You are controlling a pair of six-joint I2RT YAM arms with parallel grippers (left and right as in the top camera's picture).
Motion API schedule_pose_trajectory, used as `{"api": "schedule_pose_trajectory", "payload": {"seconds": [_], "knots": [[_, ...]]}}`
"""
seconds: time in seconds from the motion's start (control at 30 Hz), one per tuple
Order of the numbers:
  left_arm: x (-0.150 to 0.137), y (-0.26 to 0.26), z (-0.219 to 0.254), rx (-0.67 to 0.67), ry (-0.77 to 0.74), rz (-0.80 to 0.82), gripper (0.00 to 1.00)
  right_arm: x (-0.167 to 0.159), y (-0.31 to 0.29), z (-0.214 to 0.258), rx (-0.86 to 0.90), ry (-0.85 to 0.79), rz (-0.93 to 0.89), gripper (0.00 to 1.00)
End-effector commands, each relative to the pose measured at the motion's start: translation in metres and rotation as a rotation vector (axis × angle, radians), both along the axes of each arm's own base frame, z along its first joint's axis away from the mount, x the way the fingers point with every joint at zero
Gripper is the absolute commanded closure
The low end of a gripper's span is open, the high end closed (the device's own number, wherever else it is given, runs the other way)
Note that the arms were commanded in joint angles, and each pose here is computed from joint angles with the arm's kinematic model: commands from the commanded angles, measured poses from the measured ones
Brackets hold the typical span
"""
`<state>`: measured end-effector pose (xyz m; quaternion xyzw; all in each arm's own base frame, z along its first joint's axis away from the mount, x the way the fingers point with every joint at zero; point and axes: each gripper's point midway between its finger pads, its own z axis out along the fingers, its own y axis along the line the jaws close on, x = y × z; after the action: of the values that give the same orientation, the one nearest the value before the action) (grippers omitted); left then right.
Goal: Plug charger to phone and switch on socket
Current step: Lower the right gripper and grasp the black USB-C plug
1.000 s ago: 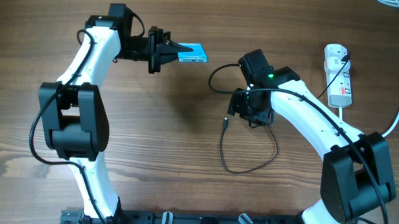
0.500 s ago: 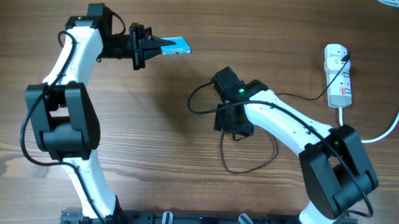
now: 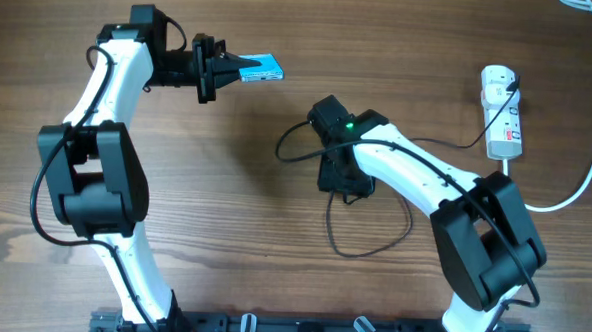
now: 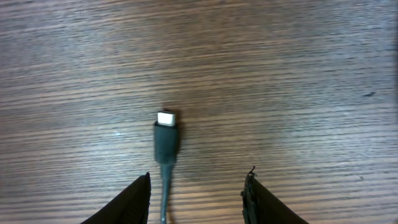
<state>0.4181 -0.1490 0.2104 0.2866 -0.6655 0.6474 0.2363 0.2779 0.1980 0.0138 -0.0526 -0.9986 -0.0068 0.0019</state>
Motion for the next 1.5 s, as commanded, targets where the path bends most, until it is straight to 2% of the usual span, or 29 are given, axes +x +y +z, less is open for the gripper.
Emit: {"api": "schedule_pose_trajectory", "payload": {"seconds": [0.0,0.2,0.3,0.5,0.63,0.87,1.2,1.27,1.47], "knots": [[-0.002,0.002,0.026,-0.049,-0.070,0.003,0.96,0.002,0.011,-0.005,-0.010,-0.020,-0.001,0.52],[-0.002,0.002,0.026,-0.049,-0.070,0.003,0.96,0.006,0.006,-0.009,-0.069,-0.065,-0.046,0.49],[-0.002,0.002,0.026,-0.049,-0.070,0.003,0.96,0.005,0.005,-0.018,-0.085,-0.053,-0.043,0.58],[-0.002,0.002,0.026,-0.048,-0.086,0.002,0.96,0.000,0.001,-0.037,-0.116,-0.007,-0.039,0.59],[-0.002,0.002,0.026,-0.048,-0.089,0.002,0.96,-0.001,0.005,-0.037,-0.098,-0.003,-0.040,0.69],[-0.002,0.002,0.026,-0.048,-0.089,0.002,0.96,-0.009,0.006,-0.037,-0.083,0.037,-0.055,0.69],[-0.002,0.002,0.026,-0.048,-0.089,0.002,0.96,-0.009,0.007,-0.037,-0.079,0.041,-0.055,0.76],[-0.002,0.002,0.026,-0.048,-0.089,0.002,0.96,-0.009,0.007,-0.037,-0.079,0.042,-0.056,0.82],[-0.002,0.002,0.026,-0.048,-0.089,0.002,0.96,-0.009,0.007,-0.037,-0.080,0.041,-0.055,0.83]]}}
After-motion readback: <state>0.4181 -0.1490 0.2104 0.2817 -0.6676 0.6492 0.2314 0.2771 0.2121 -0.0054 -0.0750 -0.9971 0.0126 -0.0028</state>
